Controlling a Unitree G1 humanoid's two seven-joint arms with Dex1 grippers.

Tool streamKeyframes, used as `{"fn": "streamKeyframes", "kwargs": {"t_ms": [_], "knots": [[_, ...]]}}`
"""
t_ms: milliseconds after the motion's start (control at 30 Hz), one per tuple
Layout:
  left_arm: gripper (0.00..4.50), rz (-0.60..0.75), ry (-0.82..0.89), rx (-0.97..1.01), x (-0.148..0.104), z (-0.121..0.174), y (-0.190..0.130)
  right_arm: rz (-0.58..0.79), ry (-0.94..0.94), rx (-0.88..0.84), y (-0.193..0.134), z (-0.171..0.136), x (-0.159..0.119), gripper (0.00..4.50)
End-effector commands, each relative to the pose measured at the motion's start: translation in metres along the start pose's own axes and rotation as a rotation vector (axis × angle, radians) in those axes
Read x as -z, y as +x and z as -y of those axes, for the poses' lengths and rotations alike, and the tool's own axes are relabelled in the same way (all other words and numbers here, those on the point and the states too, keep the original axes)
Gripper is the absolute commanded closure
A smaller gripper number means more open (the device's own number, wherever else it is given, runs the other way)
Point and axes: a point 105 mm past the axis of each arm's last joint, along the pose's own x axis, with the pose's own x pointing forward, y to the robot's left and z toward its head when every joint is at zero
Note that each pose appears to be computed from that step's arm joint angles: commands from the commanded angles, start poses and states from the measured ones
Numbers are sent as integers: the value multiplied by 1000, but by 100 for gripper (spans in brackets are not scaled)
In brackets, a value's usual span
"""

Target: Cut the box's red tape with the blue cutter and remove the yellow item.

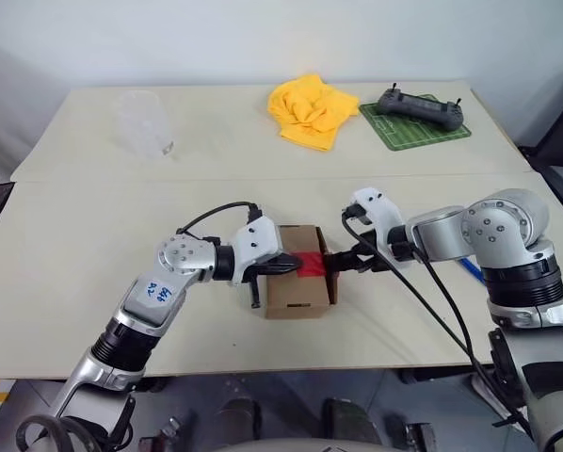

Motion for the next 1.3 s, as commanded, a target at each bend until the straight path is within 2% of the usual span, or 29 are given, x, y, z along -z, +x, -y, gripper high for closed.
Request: {"fn": "streamKeyframes", "kwargs": {"t_ms": [33, 267, 567, 667, 733, 767, 933, 1000, 1067, 1167, 1300], "knots": [[450, -103, -73, 4, 31, 7, 7, -98, 25, 121, 0, 22, 20, 8], [450, -102, -88, -2, 34, 11, 8, -125, 37, 224, -11, 45, 26, 8], [450, -106, -97, -6, 36, 13, 6, -120, 39, 242, -11, 48, 26, 8], [450, -104, -98, -7, 35, 14, 3, -46, 74, 230, -20, 51, 14, 8], [450, -101, -92, -4, 34, 16, 1, 55, 89, 212, -28, 53, 0, 8], [450, -101, -90, -4, 34, 16, 0, 55, 98, 215, -33, 56, 1, 8], [450, -93, -81, -7, 31, 15, -6, 106, 80, 144, -54, 57, 4, 8], [450, -74, -72, -2, 26, 15, -9, 124, 90, 25, -62, 51, 10, 8], [450, -59, -61, -4, 22, 12, -11, 150, 218, -162, -67, 44, 14, 8], [450, -53, -55, -6, 20, 10, -13, 193, 304, -294, -59, 38, 14, 8], [450, -47, -51, -7, 18, 8, -13, 212, 304, -361, -41, 30, 15, 8]]}}
